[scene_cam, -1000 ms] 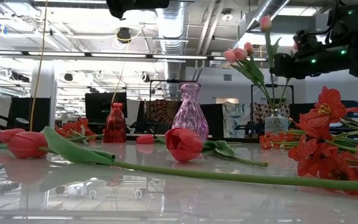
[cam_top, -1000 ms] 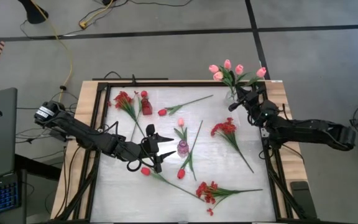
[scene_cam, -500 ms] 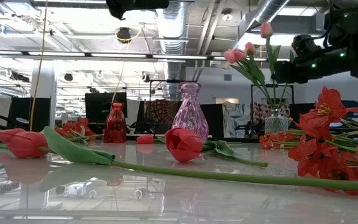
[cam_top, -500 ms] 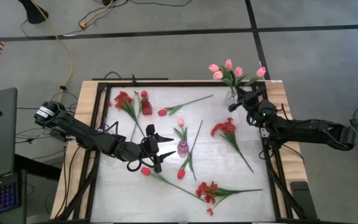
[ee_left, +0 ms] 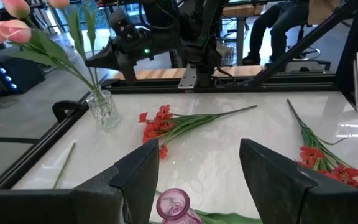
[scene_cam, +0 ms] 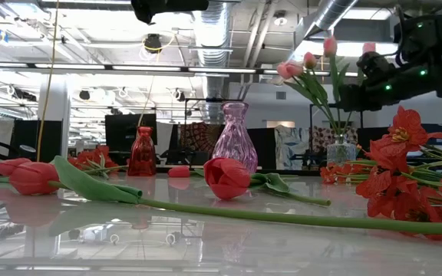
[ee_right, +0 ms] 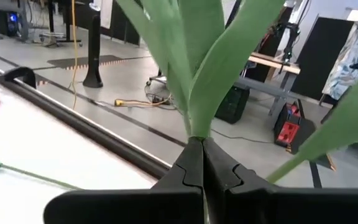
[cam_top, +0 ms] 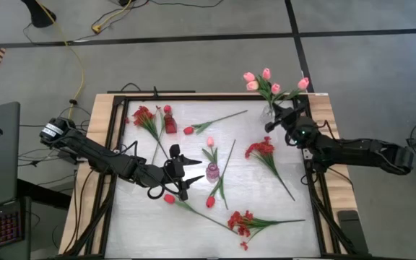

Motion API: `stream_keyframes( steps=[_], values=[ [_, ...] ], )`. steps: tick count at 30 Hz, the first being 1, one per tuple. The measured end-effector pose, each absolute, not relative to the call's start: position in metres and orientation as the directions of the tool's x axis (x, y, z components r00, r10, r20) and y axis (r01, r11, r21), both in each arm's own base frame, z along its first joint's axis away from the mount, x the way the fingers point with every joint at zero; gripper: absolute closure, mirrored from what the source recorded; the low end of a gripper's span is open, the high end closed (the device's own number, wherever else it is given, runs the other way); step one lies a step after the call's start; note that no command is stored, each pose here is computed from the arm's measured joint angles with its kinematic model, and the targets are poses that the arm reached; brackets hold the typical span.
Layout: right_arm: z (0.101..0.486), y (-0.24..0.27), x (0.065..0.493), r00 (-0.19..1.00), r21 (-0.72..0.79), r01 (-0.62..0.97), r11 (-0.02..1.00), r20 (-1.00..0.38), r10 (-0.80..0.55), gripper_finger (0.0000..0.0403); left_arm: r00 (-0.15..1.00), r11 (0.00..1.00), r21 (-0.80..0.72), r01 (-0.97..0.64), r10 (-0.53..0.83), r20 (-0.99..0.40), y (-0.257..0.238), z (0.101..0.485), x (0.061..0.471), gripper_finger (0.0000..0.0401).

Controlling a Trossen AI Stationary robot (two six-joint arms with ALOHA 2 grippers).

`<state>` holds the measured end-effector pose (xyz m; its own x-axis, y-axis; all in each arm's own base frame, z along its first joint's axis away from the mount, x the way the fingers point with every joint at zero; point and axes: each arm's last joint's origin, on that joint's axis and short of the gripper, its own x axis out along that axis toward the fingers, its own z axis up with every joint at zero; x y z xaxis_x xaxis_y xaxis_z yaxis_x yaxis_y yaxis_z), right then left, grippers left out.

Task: Sort flowers into vase by color
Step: Put the pink flower into the transparent vase

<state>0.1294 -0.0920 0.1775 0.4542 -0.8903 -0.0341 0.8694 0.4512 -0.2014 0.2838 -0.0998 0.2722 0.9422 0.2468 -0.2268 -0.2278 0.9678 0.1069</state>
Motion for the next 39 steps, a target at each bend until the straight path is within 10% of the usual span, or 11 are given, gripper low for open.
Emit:
stream_keyframes(
  steps=[19,31,39],
  values=[
    [0.173,-0.092,0.129,0.459,-0.155,0.871,0.465,-0.079,-0.885,0.0321,0.943,0.969,0.104,-0.226,0.244,-0.227,-0.100,0.272,0.284,0.0189],
    [0.172,-0.083,0.135,0.513,-0.154,0.841,0.519,-0.083,-0.855,0.0203,0.951,0.979,0.096,-0.182,0.200,-0.235,-0.101,0.272,0.284,0.0189],
    [0.176,-0.072,0.149,0.539,-0.281,0.727,0.626,-0.331,-0.775,0.0154,0.952,0.979,0.096,-0.180,0.198,-0.235,-0.101,0.272,0.284,0.0189]
  ],
)
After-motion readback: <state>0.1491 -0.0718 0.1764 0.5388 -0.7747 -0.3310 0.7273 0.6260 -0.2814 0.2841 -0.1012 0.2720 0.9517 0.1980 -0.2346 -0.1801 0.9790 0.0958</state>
